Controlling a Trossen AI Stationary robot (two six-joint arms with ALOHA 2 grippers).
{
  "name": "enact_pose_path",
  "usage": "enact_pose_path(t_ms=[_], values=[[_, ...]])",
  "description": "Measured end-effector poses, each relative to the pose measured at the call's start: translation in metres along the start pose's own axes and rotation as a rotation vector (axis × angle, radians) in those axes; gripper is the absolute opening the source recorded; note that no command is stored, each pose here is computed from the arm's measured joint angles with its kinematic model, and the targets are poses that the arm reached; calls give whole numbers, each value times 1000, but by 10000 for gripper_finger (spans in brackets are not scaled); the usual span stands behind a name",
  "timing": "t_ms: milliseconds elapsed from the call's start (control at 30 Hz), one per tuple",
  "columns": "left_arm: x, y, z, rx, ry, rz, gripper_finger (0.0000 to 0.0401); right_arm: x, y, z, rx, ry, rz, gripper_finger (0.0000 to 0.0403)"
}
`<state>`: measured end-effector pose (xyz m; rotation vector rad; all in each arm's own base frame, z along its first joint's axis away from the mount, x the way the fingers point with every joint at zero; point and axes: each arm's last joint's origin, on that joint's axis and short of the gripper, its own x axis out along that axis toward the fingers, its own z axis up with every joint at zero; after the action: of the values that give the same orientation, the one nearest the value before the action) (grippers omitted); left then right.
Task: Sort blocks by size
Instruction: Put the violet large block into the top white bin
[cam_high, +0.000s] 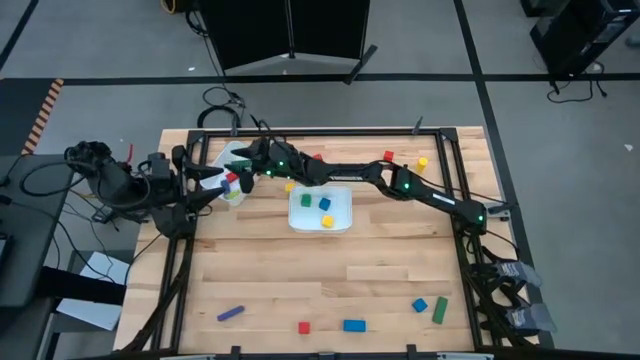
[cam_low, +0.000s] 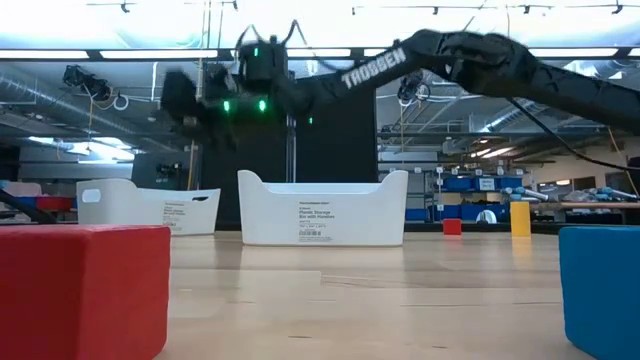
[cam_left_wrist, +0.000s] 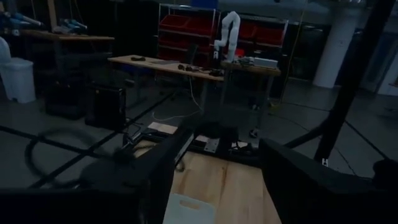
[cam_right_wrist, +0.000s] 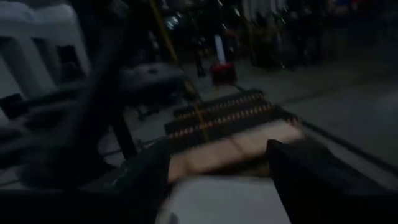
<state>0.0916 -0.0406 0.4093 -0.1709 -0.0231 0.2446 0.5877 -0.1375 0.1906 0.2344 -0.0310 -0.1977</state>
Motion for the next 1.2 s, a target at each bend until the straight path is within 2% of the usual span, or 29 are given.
enact_pose_path(t_ms=[100,267,300,400,467,533,633,733,867,967,1100,1200], values=[[1,0,-4,-2,29,6,238,-4,16,6,-29,-27,27,249],[4,-2,-18,-1,124,32,238,-31,31,-19,-74,-6,12,192],[6,-4,-22,0,148,40,238,-43,35,-21,-80,-16,8,182],[13,-11,-33,22,229,39,238,-91,50,-6,-114,-88,-14,161],[20,-19,-43,75,292,23,238,-126,61,7,-147,-138,-33,154],[29,-30,-53,130,359,-3,238,-160,71,12,-196,-117,-73,153],[45,-51,-74,214,491,-84,238,-206,86,15,-280,-65,-131,153],[62,-73,-102,260,649,-161,238,-249,105,33,-306,-116,-162,153],[76,-96,-142,216,904,-215,244,-291,120,30,-364,-89,-178,154],[81,-108,-164,139,1069,-201,256,-314,132,34,-382,-114,-158,155],[80,-124,-181,39,1210,-167,281,-330,139,25,-421,-81,-171,165],[71,-132,-195,-7,1305,-118,297,-334,143,28,-416,-101,-202,176]])
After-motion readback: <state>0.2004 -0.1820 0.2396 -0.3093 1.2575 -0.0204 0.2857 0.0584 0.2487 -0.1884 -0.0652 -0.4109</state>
